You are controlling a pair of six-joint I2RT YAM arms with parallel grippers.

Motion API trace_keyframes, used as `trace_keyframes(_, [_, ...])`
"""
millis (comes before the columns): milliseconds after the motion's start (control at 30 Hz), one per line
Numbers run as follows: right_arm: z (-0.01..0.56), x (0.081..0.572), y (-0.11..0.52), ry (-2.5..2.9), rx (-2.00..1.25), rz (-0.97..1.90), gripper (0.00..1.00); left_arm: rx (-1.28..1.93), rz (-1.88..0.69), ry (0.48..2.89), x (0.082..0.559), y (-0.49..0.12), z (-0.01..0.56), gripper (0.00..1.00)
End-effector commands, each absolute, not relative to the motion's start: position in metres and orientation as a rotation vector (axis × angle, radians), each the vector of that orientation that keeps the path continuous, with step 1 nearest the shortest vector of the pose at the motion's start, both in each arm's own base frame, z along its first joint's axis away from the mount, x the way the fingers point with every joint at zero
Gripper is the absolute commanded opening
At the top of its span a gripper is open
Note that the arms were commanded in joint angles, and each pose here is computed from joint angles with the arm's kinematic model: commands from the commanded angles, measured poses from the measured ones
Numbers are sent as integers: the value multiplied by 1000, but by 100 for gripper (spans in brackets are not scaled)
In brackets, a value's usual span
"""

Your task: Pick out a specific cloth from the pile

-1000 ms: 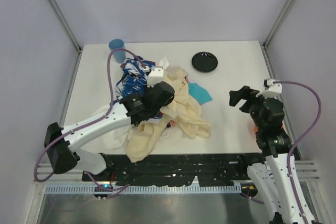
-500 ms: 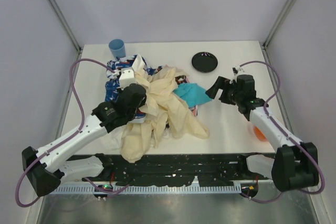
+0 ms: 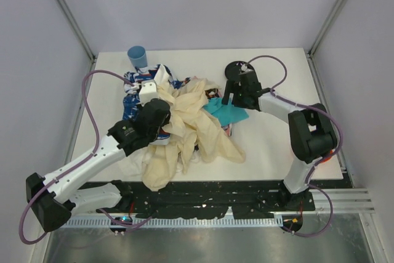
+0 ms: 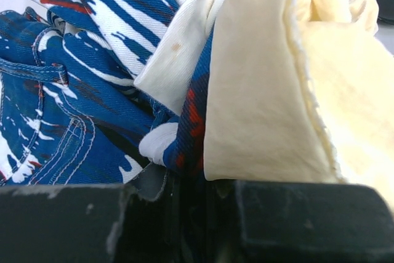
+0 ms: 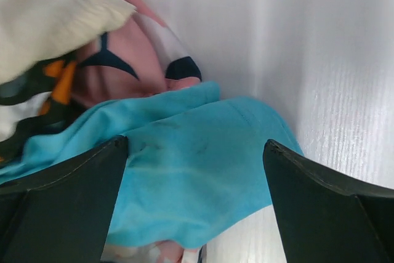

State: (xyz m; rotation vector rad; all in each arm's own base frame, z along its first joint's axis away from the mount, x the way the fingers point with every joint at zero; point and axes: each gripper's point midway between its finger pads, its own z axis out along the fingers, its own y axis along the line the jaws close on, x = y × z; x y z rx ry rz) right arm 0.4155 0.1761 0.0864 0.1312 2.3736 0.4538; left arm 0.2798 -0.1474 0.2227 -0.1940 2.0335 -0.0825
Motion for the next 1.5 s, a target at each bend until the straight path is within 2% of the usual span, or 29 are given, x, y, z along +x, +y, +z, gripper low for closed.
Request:
trace_keyframes(0, [51, 417, 174, 2443, 138, 250, 96, -232, -64, 1959, 288, -138, 239, 0])
trace_keyframes(33, [44, 417, 175, 2457, 133, 244, 100, -232, -59, 1959, 288, -137, 239, 0])
trace_keyframes(67, [39, 415, 178, 2473, 130, 256, 93, -233, -55, 1959, 288, -136, 239, 0])
trace_keyframes(133, [41, 418, 181, 2460, 130, 278, 55, -234, -52, 1961, 287, -135, 238, 0])
trace_keyframes(167, [45, 420, 181, 2449, 135, 280, 18, -237, -49, 1958, 288, -134, 238, 0])
trace_keyframes(200, [55, 422, 180, 2425, 133, 275, 15, -236, -52, 1960, 287, -134, 238, 0])
trace_keyframes(433, [130, 426, 154, 2292, 115, 141, 14, -228, -39, 1962, 288, -133, 234, 0])
trace_keyframes(467, [147, 425, 149, 2259, 117, 133, 9, -230, -32, 1961, 289, -132, 233, 0])
trace_keyframes(533, [178, 423, 141, 2197, 105, 107, 5, -228, -22, 1969, 289, -132, 230, 0])
trace_keyframes(800, [301, 400, 122, 1966, 28, 109, 5, -240, 10, 1998, 286, -128, 218, 0])
trace_keyframes(1000, [410, 368, 103, 1682, 41, 149, 5, -254, 35, 2009, 283, -122, 215, 0])
trace_keyframes(1133, [477, 333, 65, 1478, 132, 83, 5, -260, 44, 2012, 282, -120, 213, 0])
trace_keyframes(1467, [578, 263, -17, 1194, 351, -145, 5, -278, 72, 2013, 280, -114, 213, 0])
